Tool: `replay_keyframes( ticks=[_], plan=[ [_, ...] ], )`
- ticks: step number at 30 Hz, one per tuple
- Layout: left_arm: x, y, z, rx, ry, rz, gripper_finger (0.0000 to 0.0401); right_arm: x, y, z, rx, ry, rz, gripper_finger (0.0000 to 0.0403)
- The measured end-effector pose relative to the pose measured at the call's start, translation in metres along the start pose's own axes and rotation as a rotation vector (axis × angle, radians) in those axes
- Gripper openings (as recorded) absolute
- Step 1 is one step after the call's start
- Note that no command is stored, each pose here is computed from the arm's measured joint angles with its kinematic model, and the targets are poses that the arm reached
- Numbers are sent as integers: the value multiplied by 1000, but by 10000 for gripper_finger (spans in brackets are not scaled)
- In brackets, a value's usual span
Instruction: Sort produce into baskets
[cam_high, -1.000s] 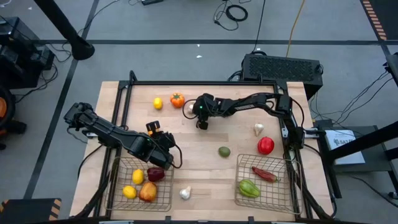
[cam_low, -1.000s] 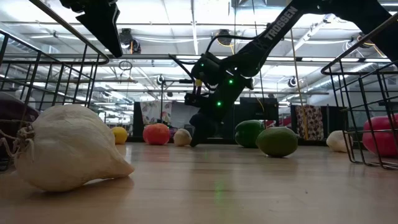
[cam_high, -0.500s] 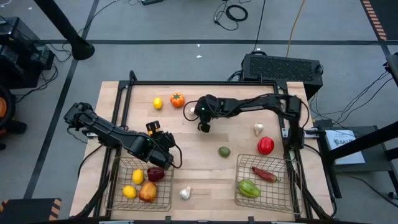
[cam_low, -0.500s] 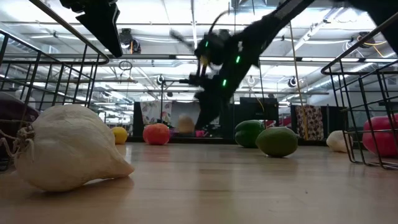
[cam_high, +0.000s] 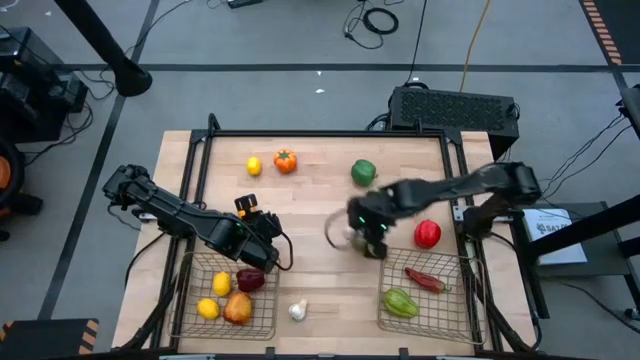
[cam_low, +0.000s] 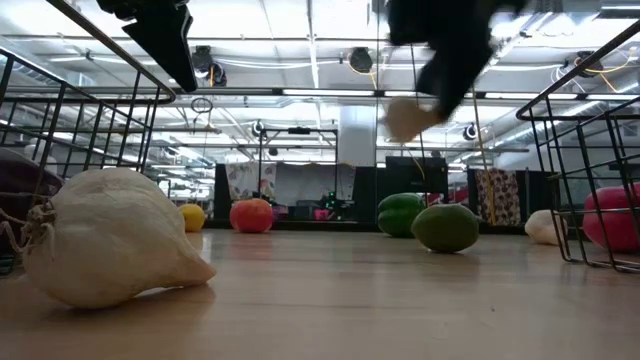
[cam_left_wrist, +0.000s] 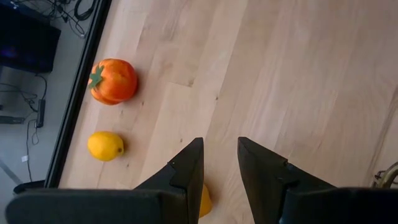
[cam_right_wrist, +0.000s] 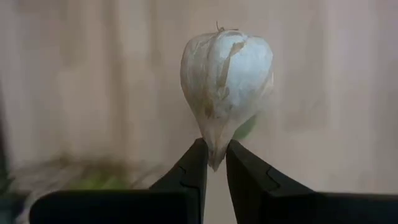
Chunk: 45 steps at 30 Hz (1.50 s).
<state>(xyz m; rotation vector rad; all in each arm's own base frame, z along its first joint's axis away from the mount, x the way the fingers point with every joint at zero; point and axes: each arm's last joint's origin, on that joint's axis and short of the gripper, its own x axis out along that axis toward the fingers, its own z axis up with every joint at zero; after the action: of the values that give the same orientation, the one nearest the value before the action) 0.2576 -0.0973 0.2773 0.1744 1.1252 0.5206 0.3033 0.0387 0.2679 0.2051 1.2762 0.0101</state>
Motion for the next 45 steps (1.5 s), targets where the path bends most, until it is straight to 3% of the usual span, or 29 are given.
replay_keyframes(
  ticks=[5,11,19,23,30,38,45],
  plan=[
    [0,-1,1,-7,-8,-7,107,-34,49,-42,25,36,45,45],
    [0,-1,3,-19,-20,-14,107,-69,96,-90,38,-45,111,45],
    [0,-1,3,-18,-28,-3,107,-88,131,-139,61,-90,141,45],
    [0,-1,3,-19,-38,10,107,-87,139,-154,83,-81,102,45],
    [0,-1,4,-21,-42,9,107,-76,139,-166,162,-75,-90,45],
    [0,-3,7,-49,-73,-14,107,-44,145,-158,165,-48,-281,47],
    [0,-3,8,-52,-78,-17,107,-25,143,-147,159,-4,-381,107]
  ],
)
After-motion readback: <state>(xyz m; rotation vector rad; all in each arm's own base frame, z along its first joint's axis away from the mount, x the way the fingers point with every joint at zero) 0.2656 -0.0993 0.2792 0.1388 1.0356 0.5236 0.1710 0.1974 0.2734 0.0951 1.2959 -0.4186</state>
